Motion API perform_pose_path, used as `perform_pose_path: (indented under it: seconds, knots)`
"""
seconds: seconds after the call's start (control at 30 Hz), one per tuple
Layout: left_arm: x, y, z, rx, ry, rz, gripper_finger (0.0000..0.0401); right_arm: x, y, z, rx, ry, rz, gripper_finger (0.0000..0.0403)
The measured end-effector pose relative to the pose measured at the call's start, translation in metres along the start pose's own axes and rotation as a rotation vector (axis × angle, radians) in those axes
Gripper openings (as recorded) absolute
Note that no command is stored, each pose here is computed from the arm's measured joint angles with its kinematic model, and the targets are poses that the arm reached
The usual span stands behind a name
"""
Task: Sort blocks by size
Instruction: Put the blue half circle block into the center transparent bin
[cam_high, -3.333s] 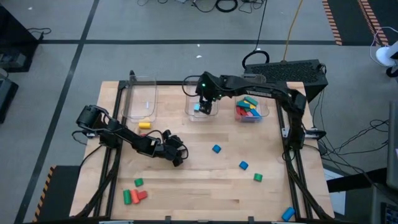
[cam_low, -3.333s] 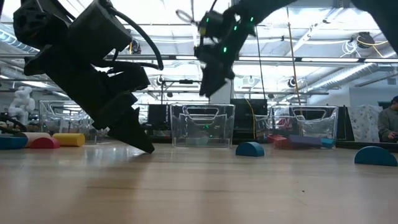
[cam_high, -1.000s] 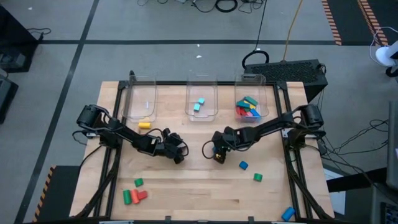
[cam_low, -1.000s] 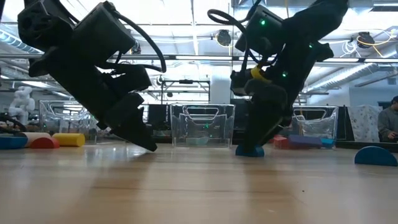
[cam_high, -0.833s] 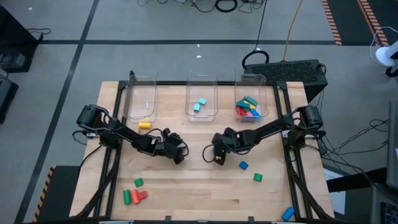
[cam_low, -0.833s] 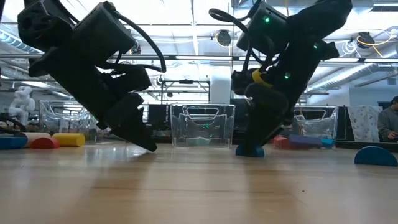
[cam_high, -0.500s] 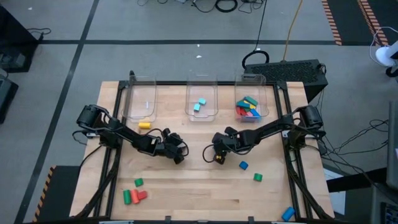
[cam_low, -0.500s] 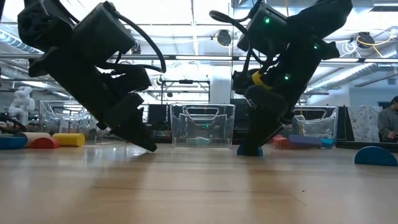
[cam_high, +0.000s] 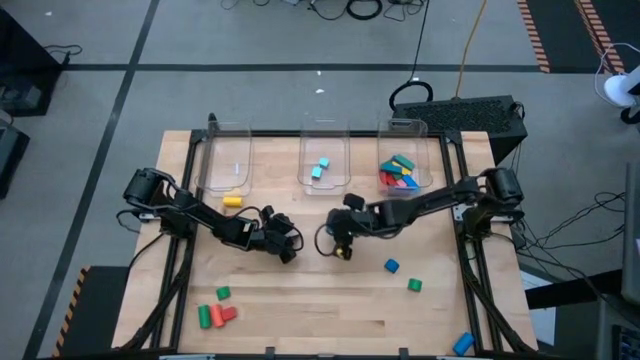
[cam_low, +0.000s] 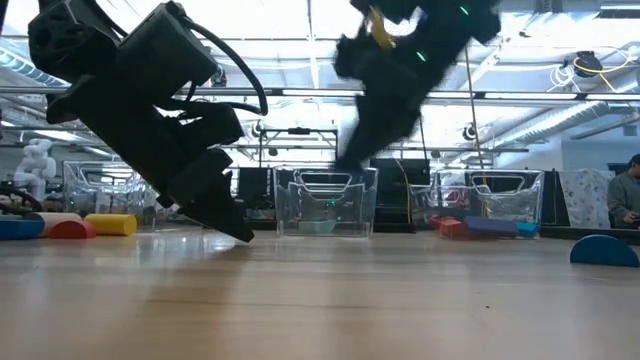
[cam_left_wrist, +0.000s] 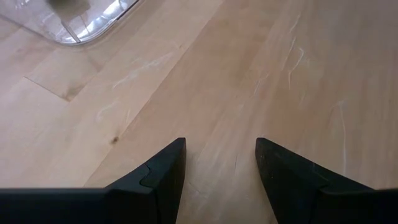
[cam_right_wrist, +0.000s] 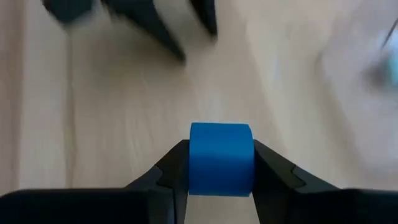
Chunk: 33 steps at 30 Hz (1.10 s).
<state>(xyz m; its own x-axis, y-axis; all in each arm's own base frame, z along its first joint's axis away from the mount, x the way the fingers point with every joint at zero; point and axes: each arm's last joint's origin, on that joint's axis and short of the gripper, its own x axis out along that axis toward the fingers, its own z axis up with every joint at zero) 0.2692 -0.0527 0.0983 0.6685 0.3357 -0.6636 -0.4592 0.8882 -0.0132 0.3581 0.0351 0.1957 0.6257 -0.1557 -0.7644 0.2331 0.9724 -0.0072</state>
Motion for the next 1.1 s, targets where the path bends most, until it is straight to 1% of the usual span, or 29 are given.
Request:
perform_pose_path:
  seconds: [0.1, 0.23, 0.37, 0.43, 0.5, 0.6, 0.7, 0.8, 0.9, 1.0, 1.1]
  knots:
    - [0.0, 0.0, 0.0, 0.0, 0.0, 0.0, 0.0196, -0.008, -0.012, 0.027, -0.043, -0.052, -0.019, 0.0115]
    - [0.0, 0.0, 0.0, 0.002, 0.0, 0.001, 0.0196, -0.019, -0.039, 0.062, -0.079, -0.132, -0.069, 0.0117]
    - [0.0, 0.001, -0.001, 0.005, 0.009, 0.005, 0.0196, -0.026, -0.081, 0.085, -0.072, -0.177, -0.142, 0.0116]
    - [0.0, 0.001, -0.002, 0.01, 0.017, 0.01, 0.0196, -0.025, -0.106, 0.091, -0.036, -0.187, -0.143, 0.0116]
    - [0.0, 0.001, -0.002, 0.01, 0.017, 0.009, 0.0196, -0.021, -0.131, 0.09, 0.01, -0.171, -0.12, 0.0116]
    - [0.0, 0.001, -0.002, 0.005, 0.016, 0.008, 0.0196, -0.007, -0.165, 0.084, 0.084, -0.143, -0.088, 0.0116]
    - [0.0, 0.0, 0.002, -0.017, -0.013, -0.008, 0.0196, 0.011, -0.189, 0.072, 0.14, -0.078, -0.057, 0.0116]
    - [-0.001, -0.006, 0.013, 0.002, -0.113, -0.061, 0.0196, 0.029, -0.202, 0.06, 0.172, -0.012, -0.013, 0.0116]
    - [-0.005, -0.011, 0.025, 0.029, -0.221, -0.111, 0.0196, 0.047, -0.211, 0.049, 0.175, 0.033, 0.022, 0.0116]
    - [-0.009, -0.012, 0.03, 0.046, -0.254, -0.127, 0.0196, 0.058, -0.216, 0.042, 0.163, 0.063, 0.028, 0.0116]
    - [-0.012, -0.012, 0.033, 0.037, -0.271, -0.134, 0.0196, 0.066, -0.219, 0.036, 0.148, 0.083, 0.054, 0.0116]
